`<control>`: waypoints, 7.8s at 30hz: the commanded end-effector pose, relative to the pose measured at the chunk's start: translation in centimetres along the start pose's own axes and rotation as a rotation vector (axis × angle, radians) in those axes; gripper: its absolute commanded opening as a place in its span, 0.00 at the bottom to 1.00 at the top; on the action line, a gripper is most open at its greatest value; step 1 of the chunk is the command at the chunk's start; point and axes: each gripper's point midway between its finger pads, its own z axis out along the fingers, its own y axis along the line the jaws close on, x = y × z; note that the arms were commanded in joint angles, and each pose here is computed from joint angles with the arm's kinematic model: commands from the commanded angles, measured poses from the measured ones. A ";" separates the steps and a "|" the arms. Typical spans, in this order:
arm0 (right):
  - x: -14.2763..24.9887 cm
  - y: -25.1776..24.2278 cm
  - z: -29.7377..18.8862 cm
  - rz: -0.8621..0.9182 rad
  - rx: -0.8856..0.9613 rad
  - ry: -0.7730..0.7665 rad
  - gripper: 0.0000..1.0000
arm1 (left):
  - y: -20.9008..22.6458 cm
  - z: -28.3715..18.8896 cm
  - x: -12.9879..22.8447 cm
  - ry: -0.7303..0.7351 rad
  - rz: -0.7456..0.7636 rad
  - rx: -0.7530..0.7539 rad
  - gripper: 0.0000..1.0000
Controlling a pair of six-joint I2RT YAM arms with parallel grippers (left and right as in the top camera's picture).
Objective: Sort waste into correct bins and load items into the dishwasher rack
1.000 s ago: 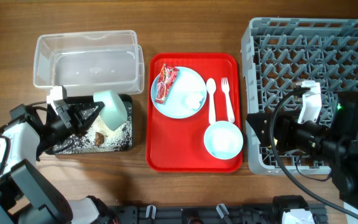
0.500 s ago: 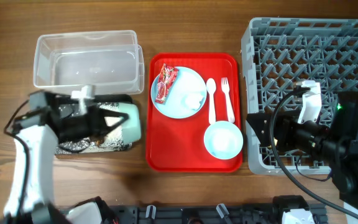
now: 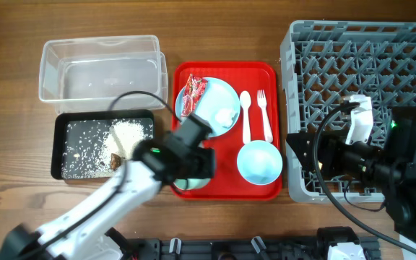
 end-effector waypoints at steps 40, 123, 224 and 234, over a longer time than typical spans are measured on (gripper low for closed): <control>0.2 -1.0 1.9 0.086 0.002 0.090 0.81 | 9.0 8.7 -19.2 -0.230 0.079 -0.304 0.68; 1.6 -1.2 1.8 0.094 0.012 0.142 0.80 | 1.6 -2.8 -19.9 -0.336 0.216 -0.263 0.04; -1.1 -4.4 2.7 -0.052 0.171 0.066 0.99 | 5.3 -32.1 -2.4 -0.722 0.056 -0.042 1.00; -0.6 -6.8 6.4 0.025 0.194 0.213 1.00 | 8.0 -33.2 -4.9 -0.982 0.005 -0.102 1.00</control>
